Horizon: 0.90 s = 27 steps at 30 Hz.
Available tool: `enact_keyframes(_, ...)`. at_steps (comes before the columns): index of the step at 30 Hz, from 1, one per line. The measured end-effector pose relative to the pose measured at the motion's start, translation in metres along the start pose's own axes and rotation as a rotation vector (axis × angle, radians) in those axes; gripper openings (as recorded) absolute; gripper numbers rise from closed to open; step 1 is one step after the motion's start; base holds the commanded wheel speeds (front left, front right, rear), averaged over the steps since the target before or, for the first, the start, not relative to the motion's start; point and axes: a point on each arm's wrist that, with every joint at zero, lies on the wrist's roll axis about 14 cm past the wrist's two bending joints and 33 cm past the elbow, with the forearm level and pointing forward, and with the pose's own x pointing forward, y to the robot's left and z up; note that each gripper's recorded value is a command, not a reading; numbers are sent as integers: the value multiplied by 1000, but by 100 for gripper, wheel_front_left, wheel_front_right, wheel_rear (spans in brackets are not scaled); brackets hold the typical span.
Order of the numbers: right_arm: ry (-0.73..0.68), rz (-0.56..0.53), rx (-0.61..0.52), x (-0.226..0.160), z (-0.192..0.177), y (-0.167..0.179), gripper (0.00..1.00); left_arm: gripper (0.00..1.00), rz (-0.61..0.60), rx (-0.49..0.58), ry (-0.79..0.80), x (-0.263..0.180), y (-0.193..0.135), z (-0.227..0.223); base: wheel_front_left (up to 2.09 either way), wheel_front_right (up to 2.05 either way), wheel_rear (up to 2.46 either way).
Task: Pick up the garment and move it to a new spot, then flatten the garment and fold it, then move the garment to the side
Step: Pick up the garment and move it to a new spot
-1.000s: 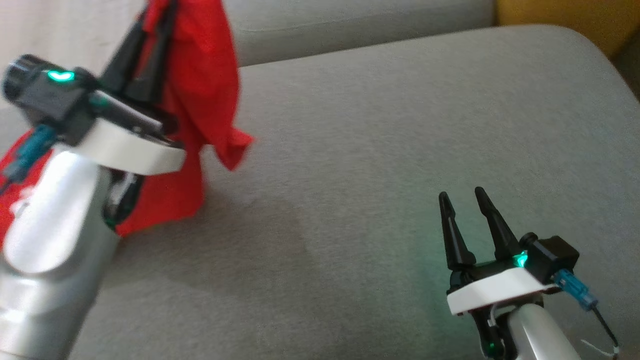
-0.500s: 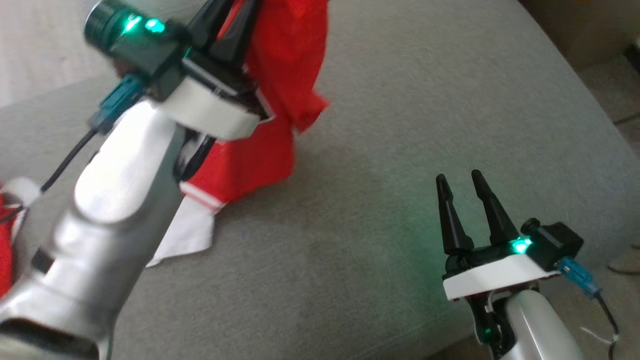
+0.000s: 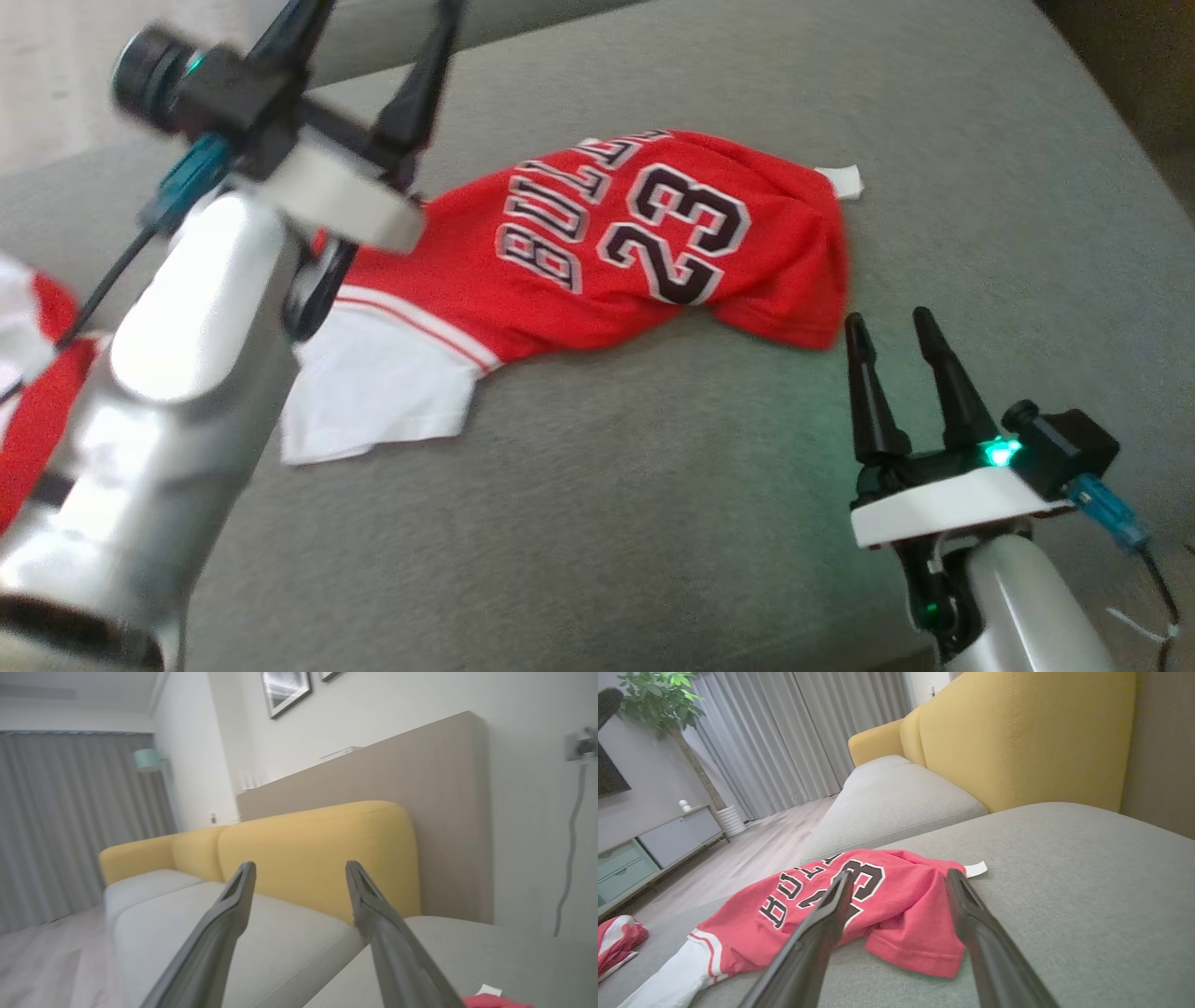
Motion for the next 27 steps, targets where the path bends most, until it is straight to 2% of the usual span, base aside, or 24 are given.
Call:
enact_keyframes(4, -7, 46, -19, 10, 1, 13, 100, 100, 152, -33, 85, -54, 32, -25, 0, 0, 0)
enact_keyframes(7, -12, 79, -29, 14, 2, 23, 100, 100, 255, -70, 122, -102, 40, -36, 0, 0, 0)
enact_keyframes(11, 8, 121, -43, 10, -5, 37, 100, 100, 377, -121, 151, -165, 37, -42, 0, 0, 0)
enact_keyframes(15, -4, 156, -49, 7, -2, 48, 100, 100, 464, -176, 184, -217, 11, -50, 0, 0, 0)
enact_keyframes(21, -23, 198, -56, 5, 4, 62, 100, 100, 576, -209, 204, -262, -18, -53, 0, 0, 0)
enact_keyframes(27, -9, 208, -58, 2, -1, 65, 100, 100, 595, -220, 194, -266, -25, -52, 0, 0, 0)
